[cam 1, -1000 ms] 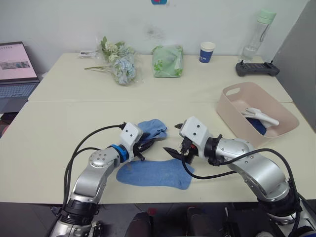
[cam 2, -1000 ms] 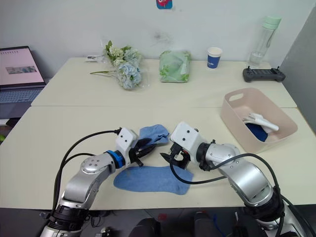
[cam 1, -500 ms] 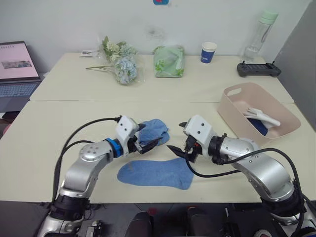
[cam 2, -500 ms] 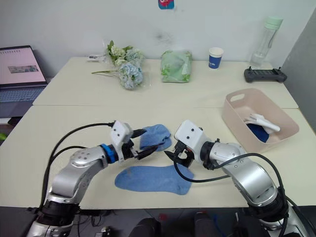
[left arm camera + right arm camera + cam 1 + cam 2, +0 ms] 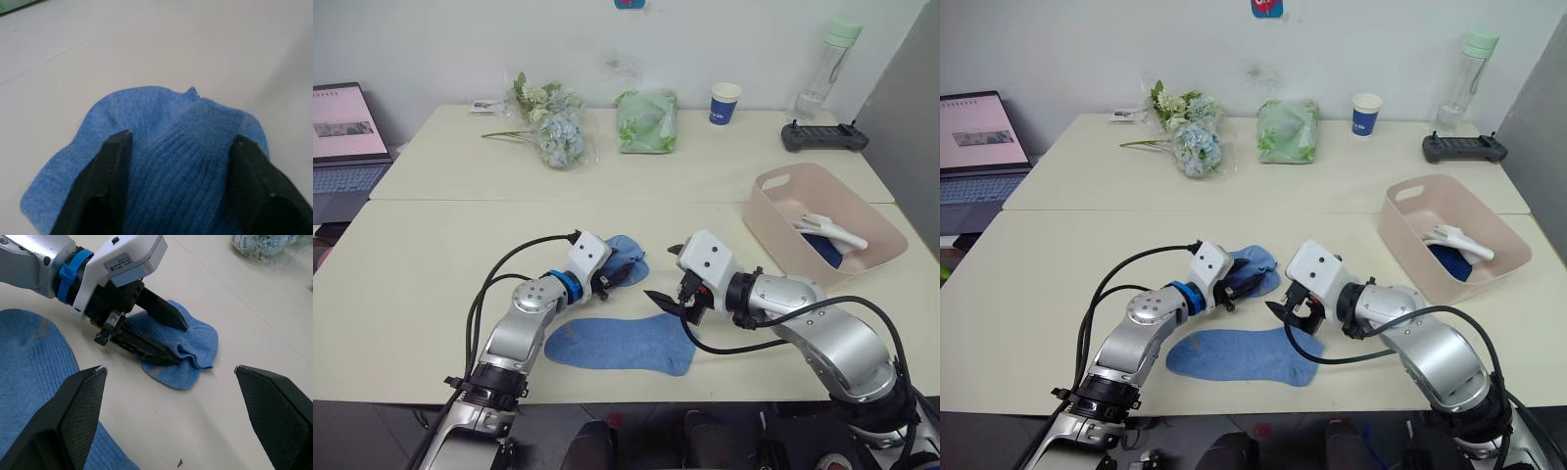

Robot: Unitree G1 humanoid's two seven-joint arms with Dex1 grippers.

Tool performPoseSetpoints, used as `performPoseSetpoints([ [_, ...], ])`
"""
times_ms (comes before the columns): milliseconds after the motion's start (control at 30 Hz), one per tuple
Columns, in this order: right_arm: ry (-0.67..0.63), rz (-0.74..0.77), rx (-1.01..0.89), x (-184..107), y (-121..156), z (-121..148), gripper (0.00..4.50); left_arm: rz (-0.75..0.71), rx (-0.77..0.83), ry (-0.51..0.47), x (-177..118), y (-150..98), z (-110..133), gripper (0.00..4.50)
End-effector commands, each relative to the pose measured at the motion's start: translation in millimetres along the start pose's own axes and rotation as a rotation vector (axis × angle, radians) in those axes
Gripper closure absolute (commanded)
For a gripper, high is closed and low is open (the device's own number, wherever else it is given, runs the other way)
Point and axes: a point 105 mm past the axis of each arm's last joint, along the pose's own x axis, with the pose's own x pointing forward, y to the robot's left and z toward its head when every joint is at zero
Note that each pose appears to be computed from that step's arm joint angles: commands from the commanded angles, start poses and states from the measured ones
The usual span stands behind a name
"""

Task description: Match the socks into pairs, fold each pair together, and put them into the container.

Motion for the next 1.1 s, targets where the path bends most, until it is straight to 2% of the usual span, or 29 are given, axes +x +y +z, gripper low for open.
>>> performPoseSetpoints([
  [33, -0.036, -0.005, -0.031, -4.9, 2.0, 9.3, 0.0, 0.028, -0.026, -0.108, -4.1, 5.6, 22.4, 2.93],
  [167, -0.036, -0.003, -0.034, -4.2, 1.9, 9.4, 0.0, 0.067, -0.057, -0.128, -9.4, 11.9, 23.0, 4.29],
  [200, -0.037, -0.003, -0.035, -3.9, 1.9, 9.6, 0.0, 0.093, -0.086, -0.148, -12.0, 16.2, 25.4, 4.46],
  [367, -0.051, -0.006, -0.037, -4.0, 1.3, 12.2, 0.0, 0.257, -0.248, -0.26, -38.9, 52.3, 47.3, 4.46],
  [467, -0.065, -0.004, -0.035, -4.2, 1.4, 14.3, 0.0, 0.352, -0.28, -0.304, -63.2, 76.9, 61.1, 4.46],
  [567, -0.078, 0.006, -0.037, -3.5, 3.0, 16.2, 0.0, 0.45, -0.249, -0.333, -92.4, 104.2, 76.9, 4.46],
  [733, -0.087, 0.01, -0.04, -3.1, 1.5, 16.9, 0.0, 0.576, -0.099, -0.389, -129.5, 141.8, 121.7, 4.46],
  [800, -0.085, 0.012, -0.044, -2.5, 0.9, 16.3, 0.0, 0.538, 0.009, -0.375, -126.8, 139.3, 140.0, 4.46],
  [867, -0.083, 0.013, -0.048, -2.3, 0.5, 15.9, 0.0, 0.445, 0.054, -0.312, -110.5, 123.4, 137.7, 4.46],
  [967, -0.071, 0.002, -0.055, -2.6, -2.4, 14.2, 0.0, 0.298, 0.104, -0.197, -80.2, 87.8, 106.1, 4.46],
  [1100, -0.048, -0.028, -0.062, -5.2, -9.7, 10.3, 0.0, 0.161, 0.055, -0.13, -44.4, 46.0, 63.0, 4.46],
])
